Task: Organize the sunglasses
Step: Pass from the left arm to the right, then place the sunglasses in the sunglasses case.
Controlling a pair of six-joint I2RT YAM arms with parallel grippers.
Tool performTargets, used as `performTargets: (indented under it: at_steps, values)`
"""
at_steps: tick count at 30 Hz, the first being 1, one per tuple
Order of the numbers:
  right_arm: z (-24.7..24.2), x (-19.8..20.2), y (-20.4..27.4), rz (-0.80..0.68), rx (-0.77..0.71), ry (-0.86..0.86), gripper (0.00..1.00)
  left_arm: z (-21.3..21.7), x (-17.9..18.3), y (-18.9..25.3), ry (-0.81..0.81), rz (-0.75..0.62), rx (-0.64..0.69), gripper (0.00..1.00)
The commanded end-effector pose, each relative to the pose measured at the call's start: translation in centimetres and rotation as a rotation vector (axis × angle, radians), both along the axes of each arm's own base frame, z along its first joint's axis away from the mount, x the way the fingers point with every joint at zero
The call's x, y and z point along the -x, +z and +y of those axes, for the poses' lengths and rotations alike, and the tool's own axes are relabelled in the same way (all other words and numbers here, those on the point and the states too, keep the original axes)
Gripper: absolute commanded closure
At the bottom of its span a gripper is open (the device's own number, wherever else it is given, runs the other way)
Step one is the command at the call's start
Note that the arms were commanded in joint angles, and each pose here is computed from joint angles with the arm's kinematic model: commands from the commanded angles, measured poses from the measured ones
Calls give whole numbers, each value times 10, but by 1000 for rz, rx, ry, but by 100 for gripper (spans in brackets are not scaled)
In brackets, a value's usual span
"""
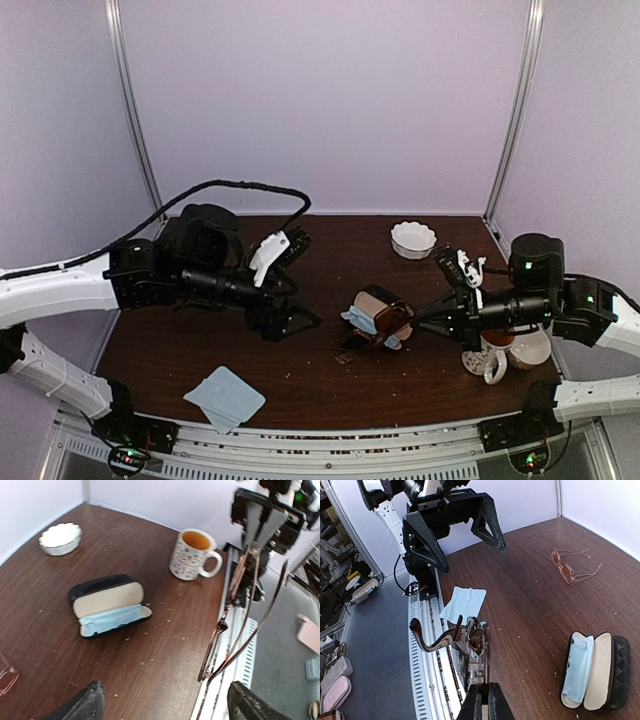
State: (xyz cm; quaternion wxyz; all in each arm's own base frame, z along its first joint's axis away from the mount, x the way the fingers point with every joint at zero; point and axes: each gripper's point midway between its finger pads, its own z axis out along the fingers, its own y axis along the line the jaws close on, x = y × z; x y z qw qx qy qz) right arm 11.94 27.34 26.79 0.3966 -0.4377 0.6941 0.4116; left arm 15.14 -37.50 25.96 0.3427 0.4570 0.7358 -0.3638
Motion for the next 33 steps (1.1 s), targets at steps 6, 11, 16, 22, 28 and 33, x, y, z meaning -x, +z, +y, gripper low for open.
performTargets:
  at_steps: [6, 11, 16, 22, 28, 33]
  values:
    - [-11, -27, 8, 33, -148, -225, 100, 42, -51, -8, 339, -188, -48, 2]
    - [-25, -46, 4, 67, -176, -378, 100, 83, -83, -13, 587, -306, -120, 2]
    - [-48, -66, 4, 136, -284, -583, 100, 136, -106, -5, 861, -444, -148, 2]
    - [-67, -86, -8, 284, -428, -780, 100, 169, -129, -17, 982, -488, -198, 2]
    - [-69, -97, -20, 391, -443, -882, 100, 184, -145, -39, 1030, -439, -152, 2]
    - [-60, -101, -34, 504, -435, -918, 100, 184, -145, -42, 1028, -434, -151, 2]
